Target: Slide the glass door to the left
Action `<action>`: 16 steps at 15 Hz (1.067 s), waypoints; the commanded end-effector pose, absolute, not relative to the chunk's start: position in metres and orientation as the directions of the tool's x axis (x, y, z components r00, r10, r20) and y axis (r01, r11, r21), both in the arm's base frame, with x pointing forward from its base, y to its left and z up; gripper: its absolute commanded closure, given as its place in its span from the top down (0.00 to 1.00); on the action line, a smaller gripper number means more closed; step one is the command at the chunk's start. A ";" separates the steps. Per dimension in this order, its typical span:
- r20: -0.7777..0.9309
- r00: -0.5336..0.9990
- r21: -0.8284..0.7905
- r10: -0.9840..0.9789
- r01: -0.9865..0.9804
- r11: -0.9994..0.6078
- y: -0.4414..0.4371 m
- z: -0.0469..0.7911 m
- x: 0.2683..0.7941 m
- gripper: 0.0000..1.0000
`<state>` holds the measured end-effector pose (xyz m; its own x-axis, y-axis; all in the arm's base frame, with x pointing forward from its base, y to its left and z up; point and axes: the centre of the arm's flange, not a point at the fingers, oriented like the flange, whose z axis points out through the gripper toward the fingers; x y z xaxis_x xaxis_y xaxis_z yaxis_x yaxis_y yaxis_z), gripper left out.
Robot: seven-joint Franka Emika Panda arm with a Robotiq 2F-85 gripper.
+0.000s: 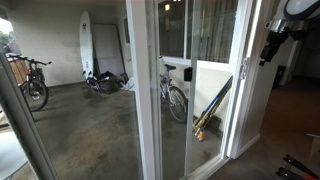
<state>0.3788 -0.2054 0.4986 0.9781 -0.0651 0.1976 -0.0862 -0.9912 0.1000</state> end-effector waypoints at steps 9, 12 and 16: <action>0.258 0.960 -0.044 0.113 0.128 -0.991 -0.368 0.474 0.389 1.00; 0.299 0.951 -0.058 0.075 0.097 -0.994 -0.409 0.474 0.404 1.00; 0.382 0.923 0.007 0.044 0.045 -0.999 -0.442 0.456 0.416 1.00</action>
<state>0.3955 -0.4054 0.4699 0.9397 0.0411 0.3395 0.0565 -0.9978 -0.0356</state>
